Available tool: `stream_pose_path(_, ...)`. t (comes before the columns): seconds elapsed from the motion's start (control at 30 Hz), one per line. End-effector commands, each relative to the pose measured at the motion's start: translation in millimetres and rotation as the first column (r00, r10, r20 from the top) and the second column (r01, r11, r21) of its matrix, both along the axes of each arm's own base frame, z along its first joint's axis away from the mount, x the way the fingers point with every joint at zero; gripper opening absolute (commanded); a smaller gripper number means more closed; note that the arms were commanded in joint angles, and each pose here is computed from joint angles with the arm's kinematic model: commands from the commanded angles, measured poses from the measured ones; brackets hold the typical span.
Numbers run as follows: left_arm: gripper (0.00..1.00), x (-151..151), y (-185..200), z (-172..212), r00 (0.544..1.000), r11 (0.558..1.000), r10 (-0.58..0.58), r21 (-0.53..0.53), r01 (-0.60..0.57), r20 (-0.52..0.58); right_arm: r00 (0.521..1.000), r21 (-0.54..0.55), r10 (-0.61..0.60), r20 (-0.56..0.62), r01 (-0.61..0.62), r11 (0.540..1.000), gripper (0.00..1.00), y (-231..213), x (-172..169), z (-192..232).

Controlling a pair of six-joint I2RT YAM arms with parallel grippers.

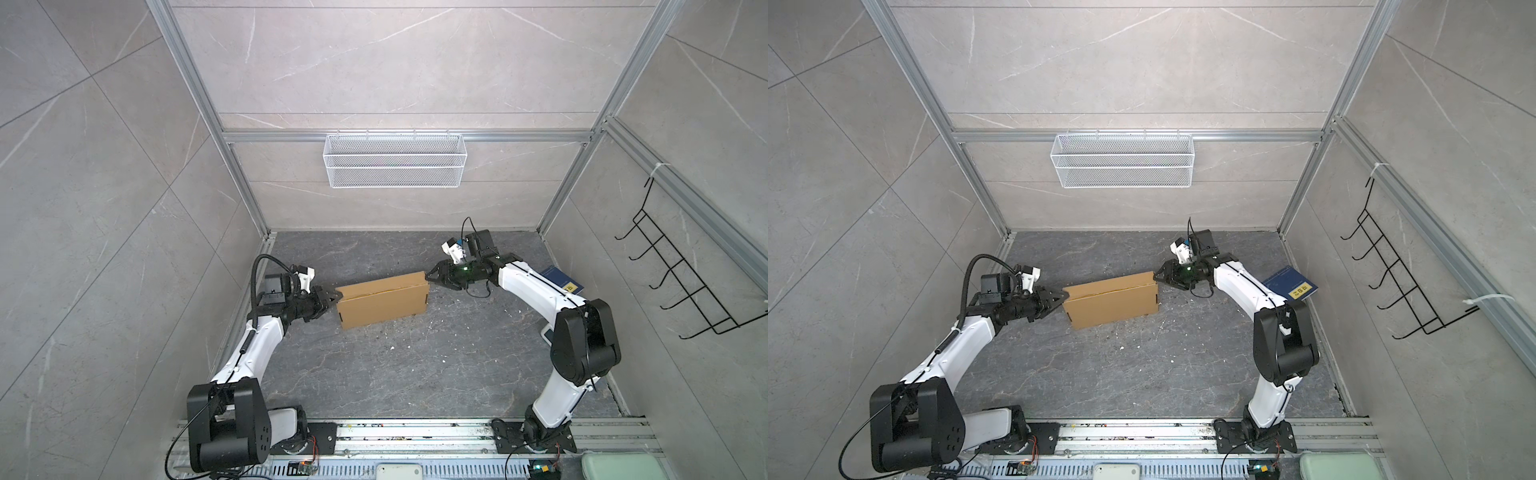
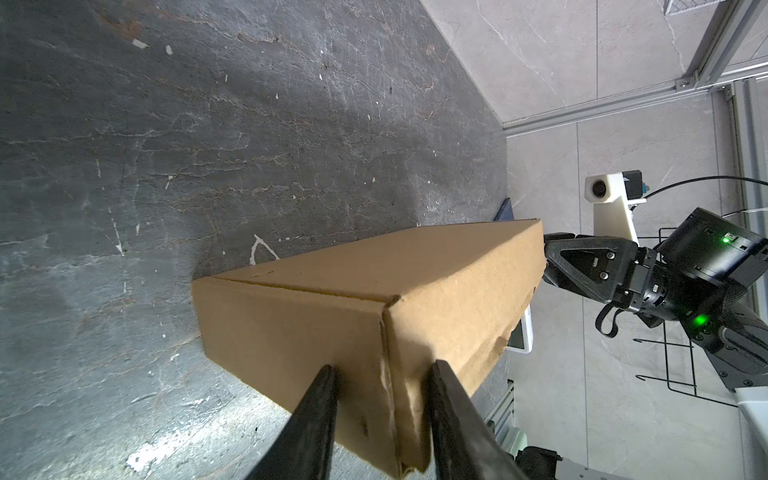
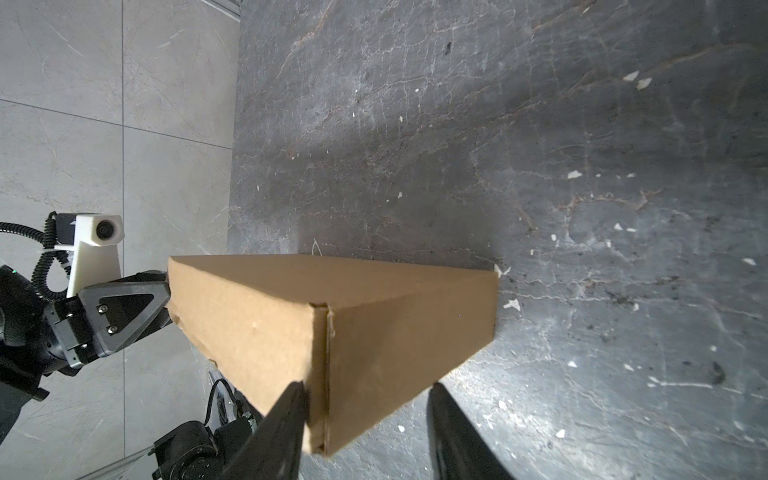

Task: Fold the paper box
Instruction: 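Grasp the box's far end with the right gripper, facing the left gripper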

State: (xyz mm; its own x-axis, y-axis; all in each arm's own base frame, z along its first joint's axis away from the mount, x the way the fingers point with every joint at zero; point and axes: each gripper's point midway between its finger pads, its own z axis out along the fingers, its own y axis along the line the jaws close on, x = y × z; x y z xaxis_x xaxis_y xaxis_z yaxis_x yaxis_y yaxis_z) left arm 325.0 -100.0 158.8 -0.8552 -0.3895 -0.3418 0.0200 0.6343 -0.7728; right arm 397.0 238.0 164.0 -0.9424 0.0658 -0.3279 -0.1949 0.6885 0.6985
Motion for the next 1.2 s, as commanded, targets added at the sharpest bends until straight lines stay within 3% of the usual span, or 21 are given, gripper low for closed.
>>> stream_pose_path(0.0,0.38,-18.2,5.3,-35.0,0.992,0.998,0.018,0.064,-0.010,-0.122,1.000,0.035,0.001,-0.015,-0.001,0.999,0.53,9.6,1.9,10.8)
stream_pose_path(0.13,0.38,-18.5,5.6,-35.2,0.992,0.998,0.019,0.066,-0.011,-0.122,1.000,0.034,0.030,-0.007,-0.029,0.999,0.61,19.3,-0.7,18.4)
stream_pose_path(0.27,0.38,-18.6,5.6,-34.9,0.993,0.998,0.018,0.066,-0.011,-0.120,0.999,-0.011,0.034,-0.021,-0.034,0.999,0.62,19.5,-3.4,4.7)
stream_pose_path(0.7,0.38,-19.1,5.8,-35.1,0.993,0.998,0.016,0.069,-0.008,-0.121,0.996,-0.130,0.017,-0.086,-0.028,0.991,0.47,6.8,-4.7,-49.1)
stream_pose_path(1.17,0.38,-13.0,5.5,-29.0,0.994,0.998,0.030,0.055,-0.024,-0.101,0.999,0.021,0.030,-0.016,-0.029,0.999,0.56,23.7,1.6,3.9)
